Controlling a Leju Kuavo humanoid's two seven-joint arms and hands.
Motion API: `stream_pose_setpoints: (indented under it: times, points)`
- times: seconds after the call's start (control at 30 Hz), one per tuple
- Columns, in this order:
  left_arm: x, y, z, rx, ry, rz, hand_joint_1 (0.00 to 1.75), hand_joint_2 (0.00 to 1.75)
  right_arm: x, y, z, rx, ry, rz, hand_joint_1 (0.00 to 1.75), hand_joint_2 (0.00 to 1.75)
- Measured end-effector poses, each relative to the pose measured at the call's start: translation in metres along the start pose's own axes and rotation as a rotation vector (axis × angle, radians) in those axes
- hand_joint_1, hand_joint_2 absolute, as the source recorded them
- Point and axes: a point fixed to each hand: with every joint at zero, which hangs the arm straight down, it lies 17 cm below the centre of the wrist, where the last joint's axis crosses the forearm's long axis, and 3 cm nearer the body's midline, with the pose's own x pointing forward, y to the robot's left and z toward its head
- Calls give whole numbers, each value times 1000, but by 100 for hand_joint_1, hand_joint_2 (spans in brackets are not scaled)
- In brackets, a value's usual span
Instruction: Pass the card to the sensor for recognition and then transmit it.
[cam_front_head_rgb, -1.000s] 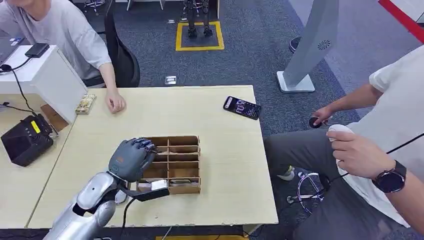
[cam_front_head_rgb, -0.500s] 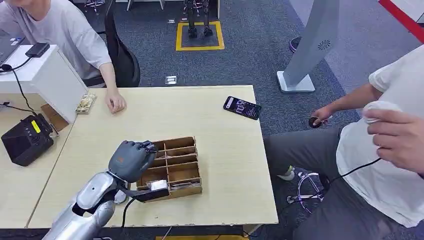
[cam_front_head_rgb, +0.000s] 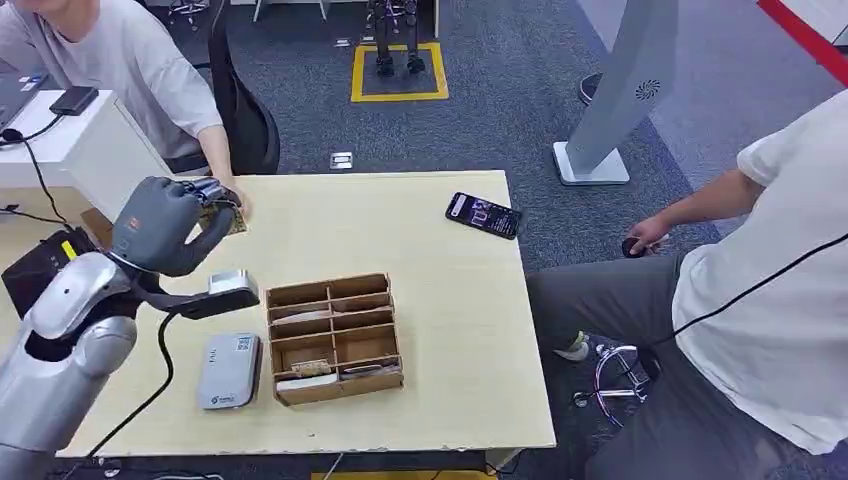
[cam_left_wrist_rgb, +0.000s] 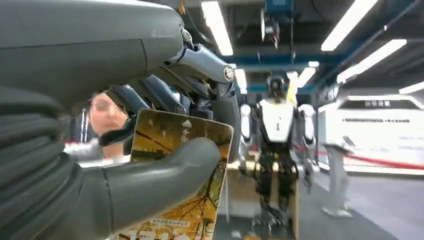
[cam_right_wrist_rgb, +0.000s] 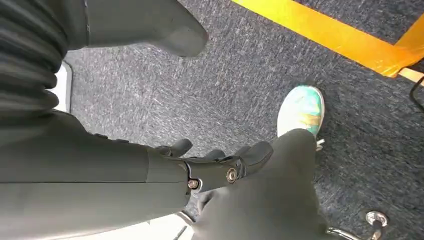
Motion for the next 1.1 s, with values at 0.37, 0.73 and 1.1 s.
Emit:
stream_pose_setpoints:
  times: [0.37, 0.73, 1.1]
  points:
    - [-30, 121, -6, 156, 7, -187, 175, 175, -9, 9, 5, 10, 20, -16, 0, 175]
    - [-89, 59, -16, 179, 272, -182, 175, 175, 21, 6, -4, 27, -22, 49, 0, 175]
    - [-157, -9, -26, 81, 496, -121, 175, 175, 23, 14, -4, 53, -12, 107, 0, 175]
